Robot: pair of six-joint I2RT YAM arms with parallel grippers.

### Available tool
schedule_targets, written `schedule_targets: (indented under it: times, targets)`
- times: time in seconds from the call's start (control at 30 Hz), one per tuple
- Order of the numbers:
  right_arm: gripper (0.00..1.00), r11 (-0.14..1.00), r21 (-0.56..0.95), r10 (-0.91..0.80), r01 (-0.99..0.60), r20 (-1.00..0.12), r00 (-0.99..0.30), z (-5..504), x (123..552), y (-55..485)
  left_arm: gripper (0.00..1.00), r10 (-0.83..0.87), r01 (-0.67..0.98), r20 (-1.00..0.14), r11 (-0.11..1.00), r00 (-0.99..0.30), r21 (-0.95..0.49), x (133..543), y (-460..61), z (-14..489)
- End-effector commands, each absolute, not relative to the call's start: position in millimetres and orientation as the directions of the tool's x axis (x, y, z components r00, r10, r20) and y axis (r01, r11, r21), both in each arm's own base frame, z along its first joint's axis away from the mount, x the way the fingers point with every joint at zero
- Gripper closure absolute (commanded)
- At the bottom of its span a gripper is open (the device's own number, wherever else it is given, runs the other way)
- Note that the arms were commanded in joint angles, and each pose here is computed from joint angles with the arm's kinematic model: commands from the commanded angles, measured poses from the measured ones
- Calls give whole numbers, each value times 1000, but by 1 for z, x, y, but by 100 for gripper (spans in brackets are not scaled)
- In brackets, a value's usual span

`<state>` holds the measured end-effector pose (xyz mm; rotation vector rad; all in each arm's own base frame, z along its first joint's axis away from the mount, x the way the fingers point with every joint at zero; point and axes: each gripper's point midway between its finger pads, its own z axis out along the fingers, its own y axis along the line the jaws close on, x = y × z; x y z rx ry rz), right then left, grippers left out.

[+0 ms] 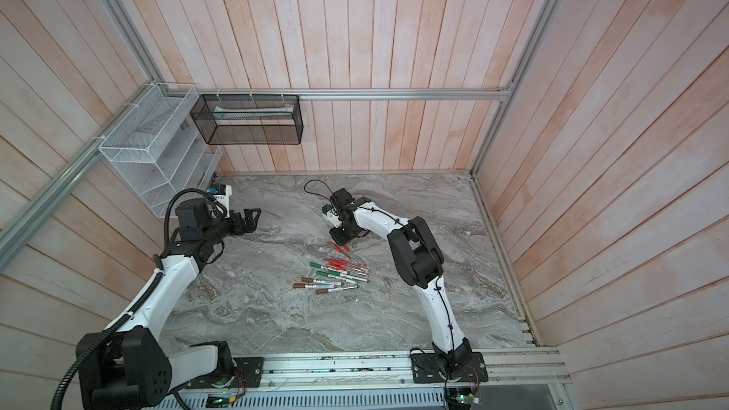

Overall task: Remove pen caps from pens
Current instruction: Pick up the pen from the center of the table.

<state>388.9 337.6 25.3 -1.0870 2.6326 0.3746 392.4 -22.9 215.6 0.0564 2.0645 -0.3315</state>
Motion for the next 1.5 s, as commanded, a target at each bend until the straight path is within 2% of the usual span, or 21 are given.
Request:
schedule_targets:
  times: [0.0,0.2,0.43,0.7,0.77,0.87,0.97,1.17,1.33,1.47]
  targets:
    - [76,693,115,-665,-712,-279,-693,7,384,334,0,-107,186,-866,957,-488,-223,392,-23,218]
    - [84,695,90,-675,-714,-263,-690,3,387,331,0,-109,186,-867,956,-487,-225,391,-24,219]
    - [89,702,98,-648,-706,-323,-690,28,401,332,0,-110,189,-868,955,-485,-226,391,-24,219]
    - [91,719,165,-563,-675,-432,-705,77,427,333,0,-111,240,-874,939,-473,-248,390,-33,231]
    - [91,728,175,-534,-663,-461,-708,93,435,332,0,-154,259,-865,916,-478,-306,392,-41,241]
    - [91,749,187,-479,-636,-510,-714,118,448,329,0,-126,339,-864,885,-487,-320,400,-69,254]
    - [92,769,198,-409,-607,-578,-706,150,462,327,0,-63,448,-871,838,-487,-311,407,-108,265]
    - [94,777,297,-189,-555,-731,-656,231,478,327,0,-96,585,-849,685,-520,-435,417,-181,279]
    - [95,756,404,-7,-515,-782,-624,270,473,314,0,-52,672,-844,579,-534,-461,399,-219,272]
    - [96,657,559,197,-506,-775,-600,298,461,299,3,-33,734,-825,438,-564,-519,377,-247,275]
